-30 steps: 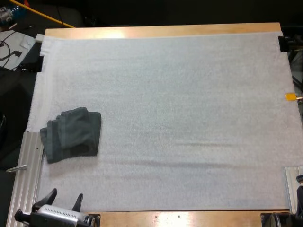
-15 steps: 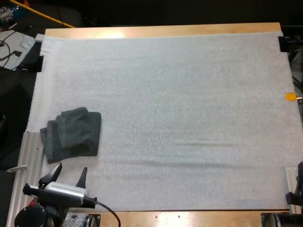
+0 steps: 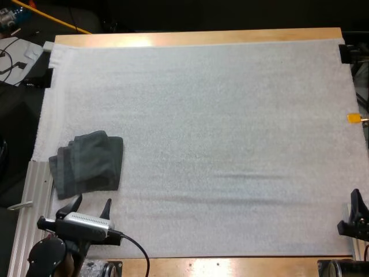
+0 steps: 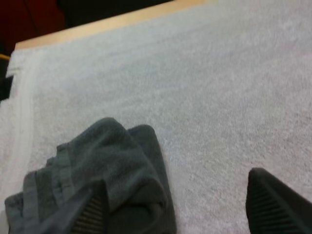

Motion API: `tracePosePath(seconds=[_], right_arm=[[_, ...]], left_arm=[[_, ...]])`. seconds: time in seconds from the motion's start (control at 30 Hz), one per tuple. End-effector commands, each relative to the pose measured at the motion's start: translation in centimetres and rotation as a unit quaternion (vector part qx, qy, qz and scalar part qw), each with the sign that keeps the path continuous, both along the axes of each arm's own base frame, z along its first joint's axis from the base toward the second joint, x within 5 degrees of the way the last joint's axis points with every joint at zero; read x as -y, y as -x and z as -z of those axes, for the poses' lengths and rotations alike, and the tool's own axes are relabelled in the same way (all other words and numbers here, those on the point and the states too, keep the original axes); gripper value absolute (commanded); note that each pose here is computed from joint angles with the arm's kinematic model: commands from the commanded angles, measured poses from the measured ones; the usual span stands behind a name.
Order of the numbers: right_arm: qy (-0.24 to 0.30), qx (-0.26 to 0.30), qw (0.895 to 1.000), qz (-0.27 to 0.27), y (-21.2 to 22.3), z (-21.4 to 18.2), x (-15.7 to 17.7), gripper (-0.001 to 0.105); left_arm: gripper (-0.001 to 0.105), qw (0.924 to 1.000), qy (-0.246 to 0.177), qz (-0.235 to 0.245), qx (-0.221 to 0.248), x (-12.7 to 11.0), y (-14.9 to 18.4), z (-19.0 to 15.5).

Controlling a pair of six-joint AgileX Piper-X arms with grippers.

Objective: Pick towel from pile, fold and stack

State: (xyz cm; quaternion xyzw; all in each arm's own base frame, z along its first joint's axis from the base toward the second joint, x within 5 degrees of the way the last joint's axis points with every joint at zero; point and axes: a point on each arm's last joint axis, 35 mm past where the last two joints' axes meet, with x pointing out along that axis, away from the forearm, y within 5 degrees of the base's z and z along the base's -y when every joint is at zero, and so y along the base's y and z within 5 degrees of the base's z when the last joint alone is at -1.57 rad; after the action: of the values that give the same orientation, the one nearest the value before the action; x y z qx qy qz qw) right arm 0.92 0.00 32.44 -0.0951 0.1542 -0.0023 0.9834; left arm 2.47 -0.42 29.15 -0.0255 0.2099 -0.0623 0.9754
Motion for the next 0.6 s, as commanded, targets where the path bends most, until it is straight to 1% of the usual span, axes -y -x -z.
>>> tracePosePath(seconds=[0.0, 0.33, 0.57], right_arm=[[0.001, -0.02, 1.0, -0.001, -0.9, 1.1, 0.0, 0.063], [-0.003, -0.045, 0.999, -0.001, -1.7, 2.7, 0.1, 0.063], [-0.004, -0.052, 0.999, 0.001, -2.0, 3.2, 0.1, 0.063]], left_arm=[[0.058, 1.0, 0.0, 0.0, 0.006, 0.0, -0.4, -0.2], [0.058, 1.0, 0.001, 0.001, 0.008, 0.0, -0.4, -0.2], [0.058, 1.0, 0.001, 0.001, 0.009, 0.0, -0.4, -0.2]])
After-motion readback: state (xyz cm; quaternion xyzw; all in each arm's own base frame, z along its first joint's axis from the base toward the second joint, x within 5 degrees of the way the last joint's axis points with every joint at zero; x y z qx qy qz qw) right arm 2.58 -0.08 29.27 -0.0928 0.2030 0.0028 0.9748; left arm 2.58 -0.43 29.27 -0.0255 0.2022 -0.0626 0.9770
